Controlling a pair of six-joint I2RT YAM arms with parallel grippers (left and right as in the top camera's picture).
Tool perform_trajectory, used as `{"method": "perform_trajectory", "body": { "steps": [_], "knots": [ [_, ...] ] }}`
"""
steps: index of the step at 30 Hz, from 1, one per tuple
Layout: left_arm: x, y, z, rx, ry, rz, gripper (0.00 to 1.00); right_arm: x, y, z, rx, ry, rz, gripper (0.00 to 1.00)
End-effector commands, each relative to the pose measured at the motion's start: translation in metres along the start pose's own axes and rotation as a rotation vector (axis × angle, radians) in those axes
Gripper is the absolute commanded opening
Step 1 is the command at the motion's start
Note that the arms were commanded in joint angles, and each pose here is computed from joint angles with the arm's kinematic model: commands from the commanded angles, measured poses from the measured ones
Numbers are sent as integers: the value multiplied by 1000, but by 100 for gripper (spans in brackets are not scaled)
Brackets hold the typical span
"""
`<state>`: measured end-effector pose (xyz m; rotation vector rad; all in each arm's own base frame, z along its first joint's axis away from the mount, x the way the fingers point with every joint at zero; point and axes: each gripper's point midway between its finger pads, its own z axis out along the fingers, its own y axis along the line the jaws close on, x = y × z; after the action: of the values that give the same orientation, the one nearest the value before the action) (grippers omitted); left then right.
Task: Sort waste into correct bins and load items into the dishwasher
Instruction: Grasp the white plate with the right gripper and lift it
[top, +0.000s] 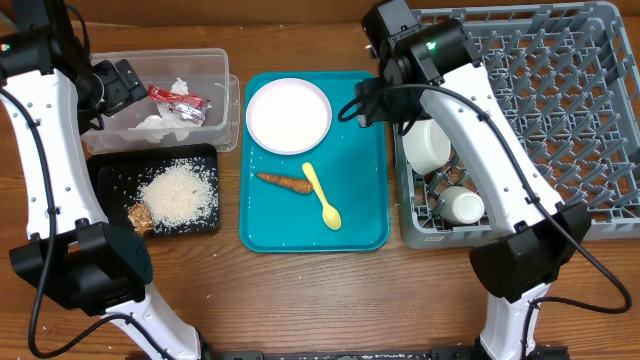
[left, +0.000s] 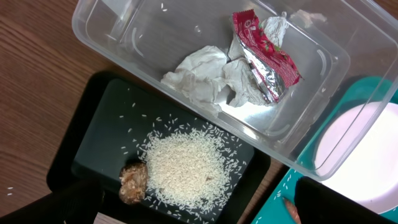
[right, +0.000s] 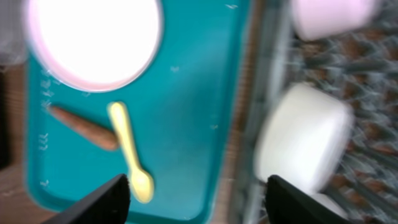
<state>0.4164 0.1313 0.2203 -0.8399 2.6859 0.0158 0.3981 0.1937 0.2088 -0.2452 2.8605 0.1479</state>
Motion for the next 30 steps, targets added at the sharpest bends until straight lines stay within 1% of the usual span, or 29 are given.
{"method": "perform_trajectory", "body": {
  "steps": [1,4,5,7,8,12,15,18,22,24,27,29,30],
  "knots": [
    [-3,-6,-12,21,-32,26,100,18,53,20,-172,50,-147,70],
    [-3,-6,-12,21,-32,26,100,29,85,50,-200,41,-210,70],
    [-3,-6,-12,21,-32,26,100,29,96,61,-203,20,-172,64],
    [-3,-6,-12,21,-32,26,100,16,103,74,-201,-38,-6,63],
    [-3,-6,-12,21,-32,26,100,11,104,78,-206,-59,38,63],
    [-3,-6,-12,21,-33,26,100,-20,85,107,-144,-187,346,61],
    [-3,-6,-12,21,-32,26,100,-29,76,133,-138,-185,422,60],
    [-3,-6,-12,21,-33,26,100,-34,67,160,-129,-178,446,59],
    [-3,-6,-12,21,-32,26,100,-29,57,195,-99,-142,480,53],
    [-3,-6,-12,21,-32,26,100,-24,52,211,-82,-122,493,47],
    [-3,-6,-12,21,-32,26,100,-21,49,221,-72,-108,495,40],
    [-3,-6,-12,21,-32,26,100,-21,49,221,-71,-109,493,27],
    [-3,-6,-12,21,-32,26,100,-21,49,221,-71,-108,484,18]
  ]
}}
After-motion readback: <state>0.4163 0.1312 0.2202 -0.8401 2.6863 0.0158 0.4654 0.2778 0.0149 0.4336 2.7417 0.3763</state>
